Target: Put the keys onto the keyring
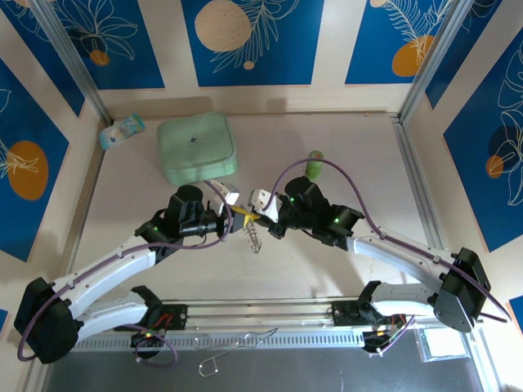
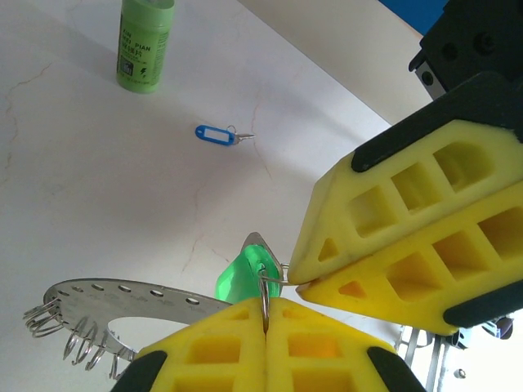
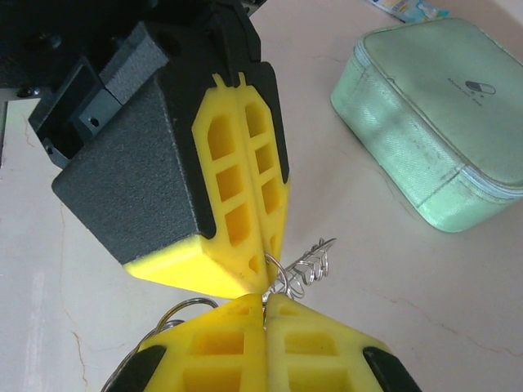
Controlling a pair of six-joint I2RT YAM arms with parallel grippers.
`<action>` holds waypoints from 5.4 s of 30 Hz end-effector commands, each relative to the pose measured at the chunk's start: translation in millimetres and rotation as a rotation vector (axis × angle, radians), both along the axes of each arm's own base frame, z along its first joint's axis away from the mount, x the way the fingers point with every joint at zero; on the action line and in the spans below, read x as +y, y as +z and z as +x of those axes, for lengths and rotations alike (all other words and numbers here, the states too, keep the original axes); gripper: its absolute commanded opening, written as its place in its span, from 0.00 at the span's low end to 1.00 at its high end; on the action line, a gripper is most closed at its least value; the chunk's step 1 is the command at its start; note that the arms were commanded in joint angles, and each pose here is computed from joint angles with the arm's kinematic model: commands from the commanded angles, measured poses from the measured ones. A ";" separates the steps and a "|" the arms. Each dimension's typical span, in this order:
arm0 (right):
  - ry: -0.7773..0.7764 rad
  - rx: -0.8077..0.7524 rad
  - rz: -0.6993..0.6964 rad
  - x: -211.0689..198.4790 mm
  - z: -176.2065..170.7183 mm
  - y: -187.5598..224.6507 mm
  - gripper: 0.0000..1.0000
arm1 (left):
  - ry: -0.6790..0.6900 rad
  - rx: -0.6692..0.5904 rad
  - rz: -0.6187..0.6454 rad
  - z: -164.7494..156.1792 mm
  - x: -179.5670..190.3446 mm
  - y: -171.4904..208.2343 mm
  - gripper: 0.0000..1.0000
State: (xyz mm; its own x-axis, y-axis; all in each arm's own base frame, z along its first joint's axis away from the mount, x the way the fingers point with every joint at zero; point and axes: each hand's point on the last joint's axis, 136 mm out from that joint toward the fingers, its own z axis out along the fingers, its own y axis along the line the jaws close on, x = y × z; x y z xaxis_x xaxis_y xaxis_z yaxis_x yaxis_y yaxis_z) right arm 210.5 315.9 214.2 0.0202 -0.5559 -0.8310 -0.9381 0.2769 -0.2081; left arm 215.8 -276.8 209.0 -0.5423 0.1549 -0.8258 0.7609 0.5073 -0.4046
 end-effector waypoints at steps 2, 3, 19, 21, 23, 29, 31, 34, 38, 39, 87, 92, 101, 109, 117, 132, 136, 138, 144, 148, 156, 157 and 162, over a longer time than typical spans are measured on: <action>0.071 0.053 0.023 7.0 -14.5 7.1 0.00 | -0.044 -0.087 -0.076 -1.4 -10.5 30.2 0.00; 0.073 0.055 0.020 7.3 -15.1 6.3 0.00 | -0.046 -0.090 -0.075 -1.8 -10.6 29.9 0.00; 0.075 0.094 0.001 3.2 -16.7 2.6 0.00 | -0.077 -0.135 -0.094 -6.3 -11.3 35.7 0.00; 0.080 0.105 -0.002 2.9 -18.0 1.6 0.00 | -0.078 -0.143 -0.098 -6.7 -10.7 36.4 0.00; 0.088 0.117 -0.004 2.8 -20.0 1.2 0.00 | -0.084 -0.149 -0.100 -7.8 -11.0 36.6 0.00; 0.107 0.152 -0.009 2.4 -24.6 0.5 0.00 | -0.101 -0.168 -0.105 -9.9 -11.8 37.3 0.00; 0.109 0.158 -0.009 1.5 -25.0 0.4 0.00 | -0.107 -0.174 -0.108 -11.2 -11.7 36.9 0.00; 0.113 0.171 -0.006 0.9 -26.0 1.1 0.00 | -0.109 -0.187 -0.114 -12.3 -10.9 37.7 0.00; 0.122 0.189 -0.015 0.2 -28.9 -1.6 0.00 | -0.110 -0.196 -0.117 -13.1 -10.0 38.5 0.00; 0.124 0.197 -0.020 0.0 -29.9 -3.3 0.00 | -0.109 -0.196 -0.118 -13.2 -9.9 38.4 0.00; -0.609 1.008 -0.209 -74.7 -11.3 -134.7 0.00 | -0.040 -0.237 -0.031 -13.0 10.3 3.8 0.00; -0.615 1.025 -0.229 -73.7 -1.6 -148.0 0.00 | -0.043 -0.234 -0.027 -13.5 10.4 1.6 0.00; -0.625 1.005 -0.228 -70.0 15.1 -162.7 0.00 | -0.049 -0.241 -0.029 -13.7 9.6 0.4 0.00; -0.622 1.001 -0.251 -66.1 22.6 -172.9 0.00 | -0.048 -0.242 -0.023 -14.1 10.5 -1.2 0.00; -0.631 1.006 -0.284 -66.4 22.7 -182.8 0.00 | -0.045 -0.239 -0.019 -13.8 11.0 -3.6 0.00; -0.622 1.004 -0.313 -66.0 17.6 -187.3 0.17 | -0.045 -0.240 -0.013 -14.1 11.6 -3.9 0.00; -0.616 1.008 -0.313 -65.1 15.3 -186.8 0.17 | -0.046 -0.242 -0.013 -14.1 11.5 -2.9 0.00; -0.613 1.012 -0.313 -64.8 14.4 -186.3 0.16 | -0.045 -0.242 -0.012 -14.1 11.8 -3.1 0.00; -0.615 1.002 -0.309 -65.1 12.6 -179.4 0.11 | -0.045 -0.241 -0.011 -14.0 11.8 -3.7 0.00; -0.622 1.007 -0.322 -66.6 11.2 -182.6 0.12 | -0.047 -0.244 -0.013 -14.2 11.6 -2.8 0.00; -0.609 1.009 -0.326 -62.8 8.3 -181.4 0.15 | -0.044 -0.241 -0.011 -14.7 12.5 -3.4 0.00; -0.610 1.009 -0.328 -63.0 8.2 -181.5 0.15 | -0.045 -0.242 -0.011 -14.8 12.5 -3.3 0.00; -0.615 1.005 -0.338 -63.6 8.4 -182.6 0.15 | -0.046 -0.241 -0.010 -14.7 12.4 -3.7 0.00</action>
State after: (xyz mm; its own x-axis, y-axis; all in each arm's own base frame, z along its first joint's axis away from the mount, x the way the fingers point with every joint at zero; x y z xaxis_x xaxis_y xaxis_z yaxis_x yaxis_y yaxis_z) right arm 218.6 249.5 23.0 -0.8915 -0.4329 -0.1334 -0.4492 0.8067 0.3841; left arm 204.1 -262.1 194.4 -0.3791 0.1748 -0.9087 0.8351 0.4877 -0.2546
